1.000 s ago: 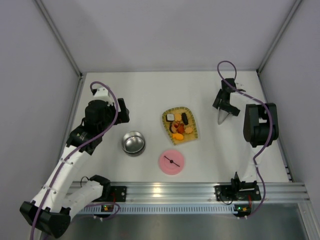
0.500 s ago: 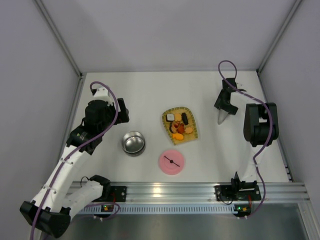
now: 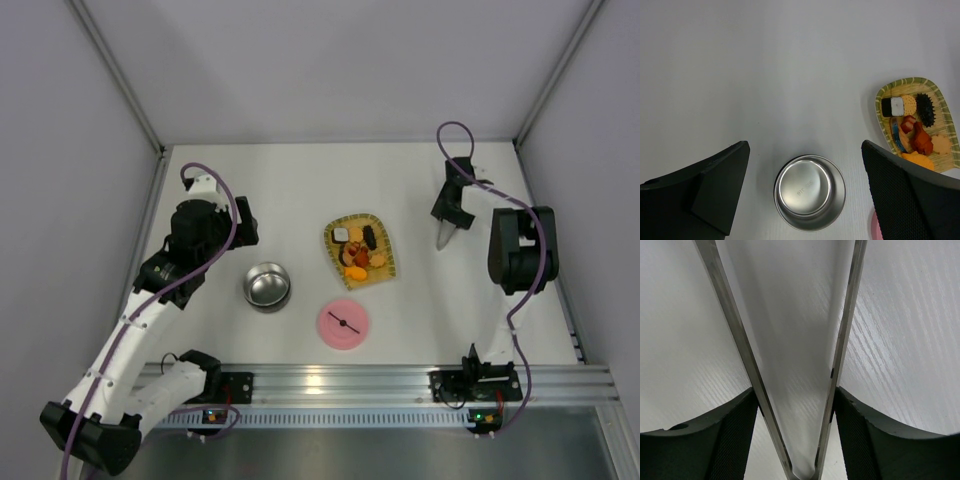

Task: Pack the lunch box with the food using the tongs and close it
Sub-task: Pick up the clamp at the center of the board, then pick up the fake food from the plate.

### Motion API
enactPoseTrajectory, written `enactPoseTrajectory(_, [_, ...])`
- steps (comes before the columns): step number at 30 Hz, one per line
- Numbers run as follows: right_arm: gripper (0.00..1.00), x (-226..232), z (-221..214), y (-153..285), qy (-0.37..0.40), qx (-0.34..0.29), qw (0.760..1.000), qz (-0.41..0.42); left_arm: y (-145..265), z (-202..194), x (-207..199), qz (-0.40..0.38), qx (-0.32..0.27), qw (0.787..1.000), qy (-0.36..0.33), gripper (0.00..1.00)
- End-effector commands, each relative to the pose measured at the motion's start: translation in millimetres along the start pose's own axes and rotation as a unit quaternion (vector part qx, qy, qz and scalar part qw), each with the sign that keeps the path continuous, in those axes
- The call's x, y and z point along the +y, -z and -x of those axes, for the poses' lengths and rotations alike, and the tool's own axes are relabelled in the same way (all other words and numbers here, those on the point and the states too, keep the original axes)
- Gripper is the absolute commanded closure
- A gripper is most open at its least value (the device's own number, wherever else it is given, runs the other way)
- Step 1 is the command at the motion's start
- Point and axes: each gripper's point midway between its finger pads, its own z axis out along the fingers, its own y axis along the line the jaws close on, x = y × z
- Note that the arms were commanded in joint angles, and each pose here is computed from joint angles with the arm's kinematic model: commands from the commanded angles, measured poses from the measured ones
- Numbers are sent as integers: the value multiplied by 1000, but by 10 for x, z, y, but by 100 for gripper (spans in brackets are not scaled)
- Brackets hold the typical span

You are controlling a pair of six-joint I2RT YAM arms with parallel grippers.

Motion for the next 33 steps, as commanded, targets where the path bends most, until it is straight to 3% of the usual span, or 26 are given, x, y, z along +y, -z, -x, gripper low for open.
enactPoseTrajectory(1, [40,-109,41,89,-3,-11,1000,-4,3,44,-2,-1,-8,1000,1,1])
enactPoseTrajectory(16, [45,-111,270,835,6,-73,997,38,22,59,-3,-3,-11,1000,3,1])
enactPoseTrajectory(33, [49,38,113,1683,49,-122,986,99,30,51,-16,-7,-10,1000,3,2])
